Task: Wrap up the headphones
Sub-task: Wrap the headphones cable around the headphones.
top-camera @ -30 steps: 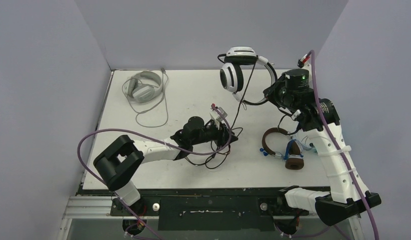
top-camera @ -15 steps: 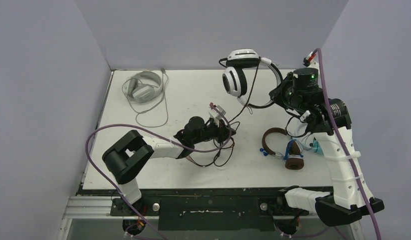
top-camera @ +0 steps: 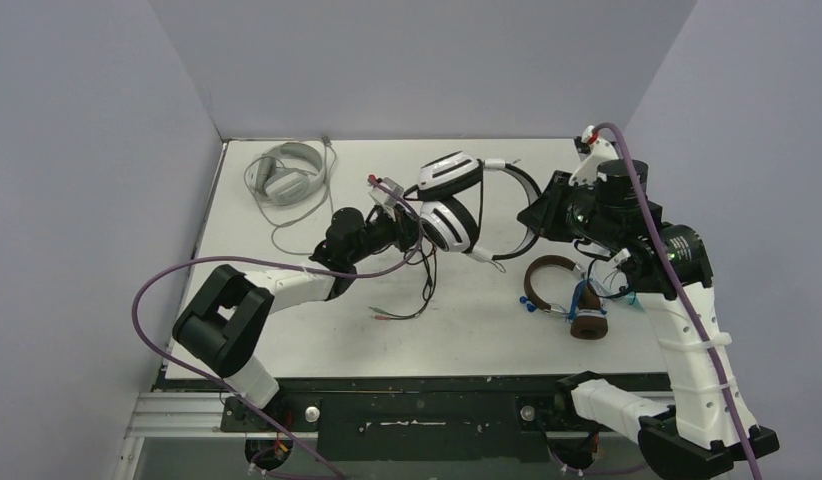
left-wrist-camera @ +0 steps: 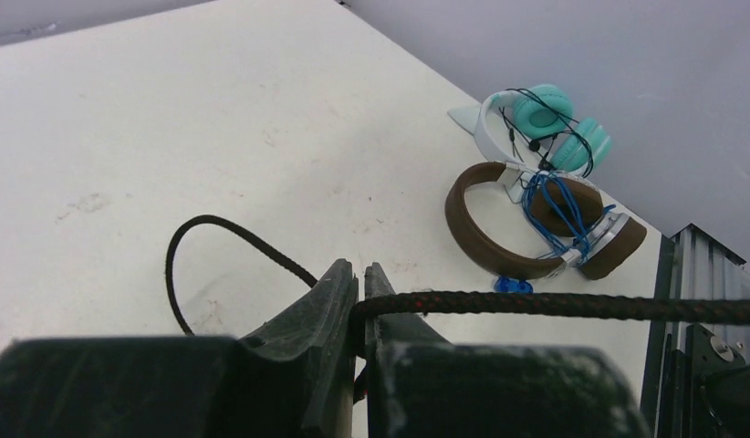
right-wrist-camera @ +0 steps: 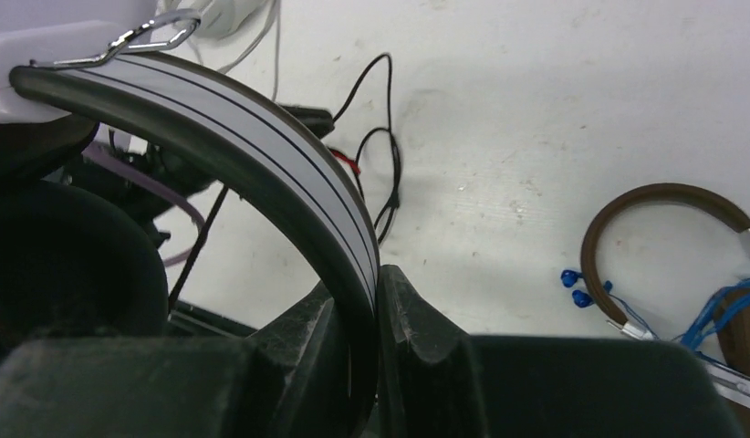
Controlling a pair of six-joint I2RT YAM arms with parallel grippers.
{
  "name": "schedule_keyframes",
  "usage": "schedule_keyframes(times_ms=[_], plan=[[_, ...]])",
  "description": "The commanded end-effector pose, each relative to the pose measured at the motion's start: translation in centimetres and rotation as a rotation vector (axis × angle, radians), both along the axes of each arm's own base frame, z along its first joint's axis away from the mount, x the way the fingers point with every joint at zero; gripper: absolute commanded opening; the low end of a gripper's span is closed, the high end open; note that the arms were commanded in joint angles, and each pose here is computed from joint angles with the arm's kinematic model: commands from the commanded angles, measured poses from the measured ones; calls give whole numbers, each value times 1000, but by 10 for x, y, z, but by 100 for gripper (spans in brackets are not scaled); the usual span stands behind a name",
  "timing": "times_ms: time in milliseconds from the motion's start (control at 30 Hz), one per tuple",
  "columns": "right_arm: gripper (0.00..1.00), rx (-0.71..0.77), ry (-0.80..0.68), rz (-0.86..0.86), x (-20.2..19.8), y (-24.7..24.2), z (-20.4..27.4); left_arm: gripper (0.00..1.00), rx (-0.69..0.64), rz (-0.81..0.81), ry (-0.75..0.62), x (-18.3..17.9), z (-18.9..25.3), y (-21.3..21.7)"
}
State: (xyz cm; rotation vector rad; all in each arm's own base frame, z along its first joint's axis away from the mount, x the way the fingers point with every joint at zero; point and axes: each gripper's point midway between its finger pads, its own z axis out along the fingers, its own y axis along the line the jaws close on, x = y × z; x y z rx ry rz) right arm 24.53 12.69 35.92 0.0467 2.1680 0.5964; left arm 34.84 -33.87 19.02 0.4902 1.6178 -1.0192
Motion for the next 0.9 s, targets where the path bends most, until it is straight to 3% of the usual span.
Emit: schedule_keyframes(times_ms=[0,100,300,633,767,867], plan=[[0,188,-167,306,-27,46,41,1,-6,-36,-55,0,24,2],[0,280,-217,430,-44,63,55,4,-8,-40,-51,1,24,2],[0,331,-252,555,-70,71,77,5,10,49,-44,18,14,13],[0,392,-303,646,-97,75,112,13,-23,117,-5,57,2,27],[0,338,-252,586,-83,71,94,22,-98,71,-50,52,28,26],[0,338,-221,576,-75,73,82,20,-125,54,-83,46,41,26]])
